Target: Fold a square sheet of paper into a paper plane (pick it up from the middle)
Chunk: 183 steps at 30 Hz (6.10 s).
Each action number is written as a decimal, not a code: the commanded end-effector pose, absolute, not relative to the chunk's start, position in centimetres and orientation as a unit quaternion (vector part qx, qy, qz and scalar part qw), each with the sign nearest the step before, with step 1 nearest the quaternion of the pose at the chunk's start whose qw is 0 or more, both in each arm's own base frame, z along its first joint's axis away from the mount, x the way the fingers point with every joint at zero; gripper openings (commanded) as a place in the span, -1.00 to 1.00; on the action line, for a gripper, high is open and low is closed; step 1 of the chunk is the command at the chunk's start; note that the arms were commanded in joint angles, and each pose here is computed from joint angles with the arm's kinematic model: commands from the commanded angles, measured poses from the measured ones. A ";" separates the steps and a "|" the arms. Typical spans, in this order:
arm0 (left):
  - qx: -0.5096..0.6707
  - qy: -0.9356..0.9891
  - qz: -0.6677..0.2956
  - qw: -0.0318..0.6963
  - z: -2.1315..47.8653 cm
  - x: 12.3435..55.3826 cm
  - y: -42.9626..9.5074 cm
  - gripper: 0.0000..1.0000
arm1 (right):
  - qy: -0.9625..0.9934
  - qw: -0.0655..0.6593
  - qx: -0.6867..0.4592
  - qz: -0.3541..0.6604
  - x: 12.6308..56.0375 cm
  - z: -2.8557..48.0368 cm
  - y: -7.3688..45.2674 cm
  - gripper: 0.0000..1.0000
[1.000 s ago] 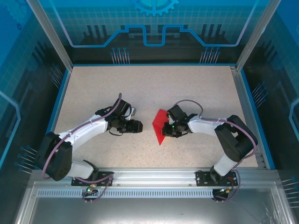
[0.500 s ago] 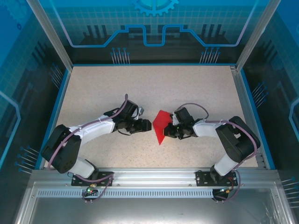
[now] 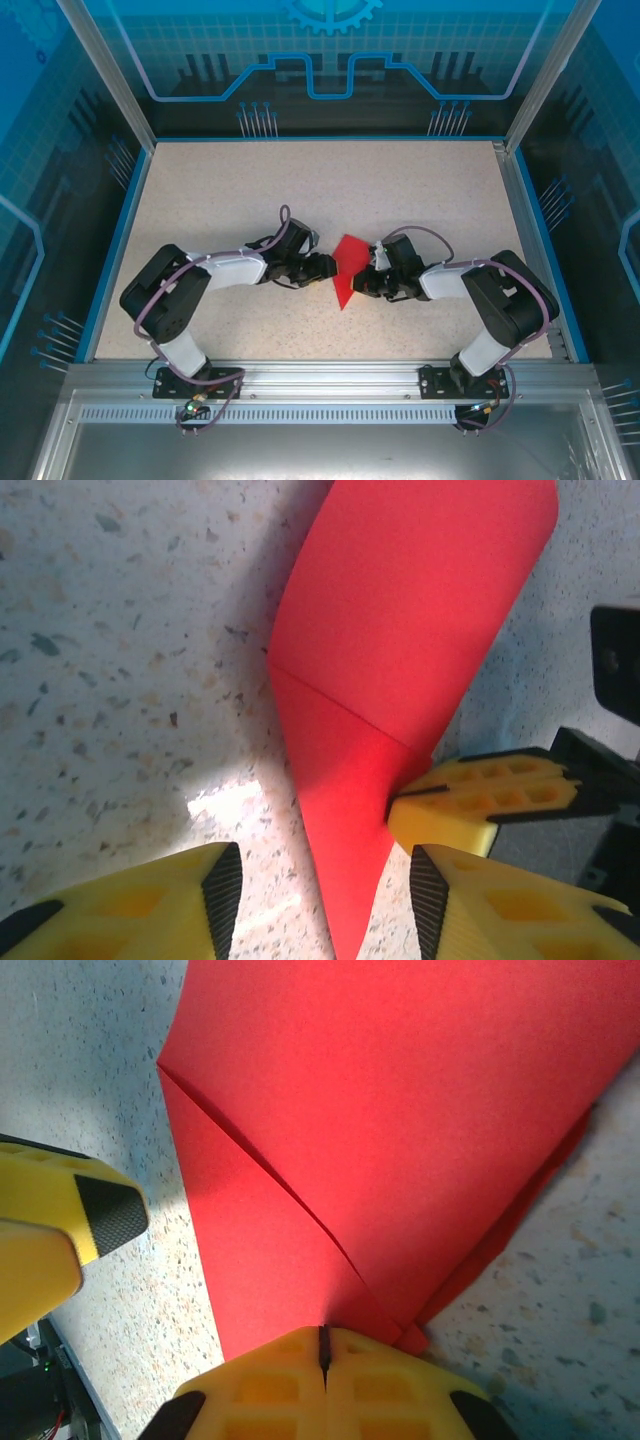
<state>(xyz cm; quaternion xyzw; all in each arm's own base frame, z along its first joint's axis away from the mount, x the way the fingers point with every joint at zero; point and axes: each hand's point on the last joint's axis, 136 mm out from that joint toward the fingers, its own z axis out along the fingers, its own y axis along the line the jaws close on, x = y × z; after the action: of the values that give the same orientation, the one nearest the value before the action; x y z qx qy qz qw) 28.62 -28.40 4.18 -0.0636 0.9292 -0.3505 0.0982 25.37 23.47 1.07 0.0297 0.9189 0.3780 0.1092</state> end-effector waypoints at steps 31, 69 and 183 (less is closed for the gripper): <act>-0.024 0.943 -0.301 0.143 3.7 31.2 -29.1 -0.80 | 0.937 0.070 0.064 0.337 23.8 -1.8 20.7 -1.00; 0.074 0.960 -0.233 0.135 3.3 30.7 -29.5 -0.93 | 0.939 0.095 0.056 0.324 25.3 0.8 20.6 -1.00; 0.060 0.954 -0.274 0.105 3.6 27.1 -32.1 -0.80 | 0.941 0.063 0.074 0.323 23.7 -1.8 19.2 -1.00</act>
<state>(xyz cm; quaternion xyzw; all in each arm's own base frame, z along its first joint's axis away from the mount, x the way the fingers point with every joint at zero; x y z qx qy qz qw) 26.96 -32.27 3.60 0.0398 0.9488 -0.2971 0.0996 25.44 21.64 0.97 0.0403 0.9223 0.3718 0.0973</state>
